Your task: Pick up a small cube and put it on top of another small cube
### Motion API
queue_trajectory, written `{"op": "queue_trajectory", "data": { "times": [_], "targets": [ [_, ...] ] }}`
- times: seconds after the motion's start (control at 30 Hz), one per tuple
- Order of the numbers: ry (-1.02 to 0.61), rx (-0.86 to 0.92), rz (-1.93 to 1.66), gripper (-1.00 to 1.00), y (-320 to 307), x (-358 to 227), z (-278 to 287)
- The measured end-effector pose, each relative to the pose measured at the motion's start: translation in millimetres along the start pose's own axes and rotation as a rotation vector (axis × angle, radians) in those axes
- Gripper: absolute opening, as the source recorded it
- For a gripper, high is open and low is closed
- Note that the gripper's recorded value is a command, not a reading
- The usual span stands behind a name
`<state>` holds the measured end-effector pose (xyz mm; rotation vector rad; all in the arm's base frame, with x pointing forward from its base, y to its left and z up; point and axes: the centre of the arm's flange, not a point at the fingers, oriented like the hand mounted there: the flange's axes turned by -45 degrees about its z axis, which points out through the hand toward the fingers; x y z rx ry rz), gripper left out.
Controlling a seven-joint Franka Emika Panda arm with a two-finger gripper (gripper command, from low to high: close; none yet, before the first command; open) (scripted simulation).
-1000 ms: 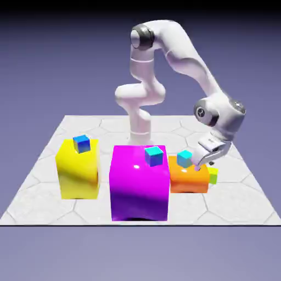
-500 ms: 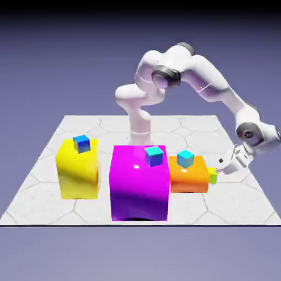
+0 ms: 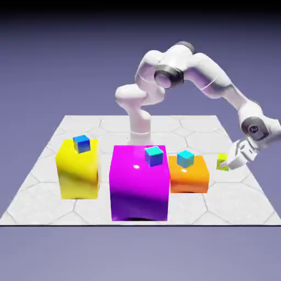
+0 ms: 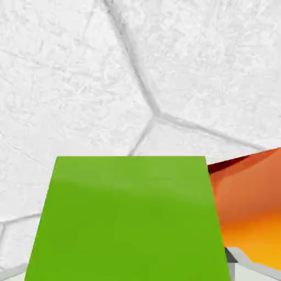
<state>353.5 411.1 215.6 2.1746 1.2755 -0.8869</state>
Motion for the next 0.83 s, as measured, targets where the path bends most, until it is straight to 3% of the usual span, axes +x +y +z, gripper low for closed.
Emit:
{"op": "queue_trajectory", "data": {
  "times": [0.37,0.5,0.77,0.8,0.83],
  "targets": [
    [0.060,0.348,0.324,-1.00,226,-199,-63],
    [-0.023,0.526,0.403,-1.00,332,-265,8],
    [-0.023,0.526,0.403,-1.00,306,-246,65],
    [-0.023,0.526,0.403,1.00,306,-246,65],
    [-0.023,0.525,0.403,1.00,306,-246,65]
  ]
}}
